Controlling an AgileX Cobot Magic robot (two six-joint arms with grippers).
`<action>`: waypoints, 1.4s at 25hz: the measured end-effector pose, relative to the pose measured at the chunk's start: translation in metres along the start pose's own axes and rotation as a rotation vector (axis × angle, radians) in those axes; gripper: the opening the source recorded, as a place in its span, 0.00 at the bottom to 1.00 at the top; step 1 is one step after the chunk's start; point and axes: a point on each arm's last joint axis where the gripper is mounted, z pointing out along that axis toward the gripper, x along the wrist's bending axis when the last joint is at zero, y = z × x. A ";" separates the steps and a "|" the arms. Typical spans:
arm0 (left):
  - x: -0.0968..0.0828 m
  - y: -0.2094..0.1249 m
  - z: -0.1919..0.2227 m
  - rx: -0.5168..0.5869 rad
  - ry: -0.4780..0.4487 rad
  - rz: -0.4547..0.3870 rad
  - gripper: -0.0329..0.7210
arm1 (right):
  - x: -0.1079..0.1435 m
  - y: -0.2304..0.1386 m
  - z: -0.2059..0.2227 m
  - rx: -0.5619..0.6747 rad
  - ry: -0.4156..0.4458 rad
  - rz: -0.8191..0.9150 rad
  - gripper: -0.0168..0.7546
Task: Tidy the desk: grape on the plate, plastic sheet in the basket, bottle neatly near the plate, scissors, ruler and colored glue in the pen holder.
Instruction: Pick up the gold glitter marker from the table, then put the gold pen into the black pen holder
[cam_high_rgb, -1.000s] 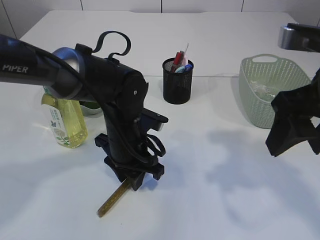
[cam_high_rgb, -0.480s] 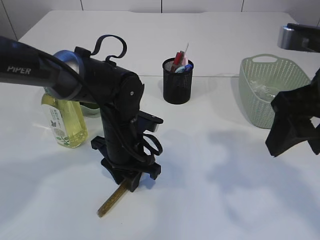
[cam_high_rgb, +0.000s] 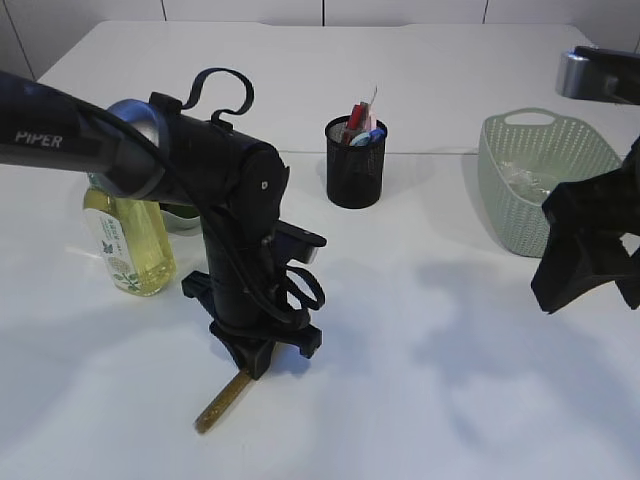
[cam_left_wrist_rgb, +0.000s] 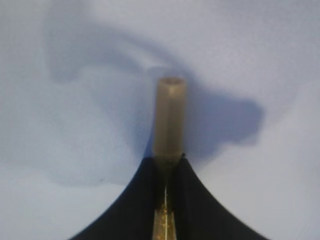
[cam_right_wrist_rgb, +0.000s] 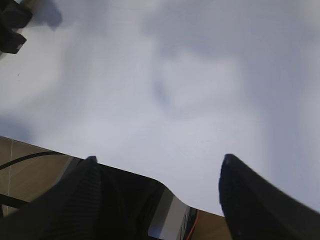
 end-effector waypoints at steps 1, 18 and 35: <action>0.000 0.000 0.000 0.000 0.000 0.002 0.11 | 0.000 0.000 0.000 0.000 0.000 0.000 0.77; 0.005 -0.058 -0.040 -0.180 -0.071 -0.024 0.09 | 0.000 0.000 0.000 0.000 0.000 0.000 0.77; 0.004 -0.035 -0.158 -1.235 -0.080 0.179 0.09 | 0.000 0.000 0.000 0.000 0.000 -0.019 0.77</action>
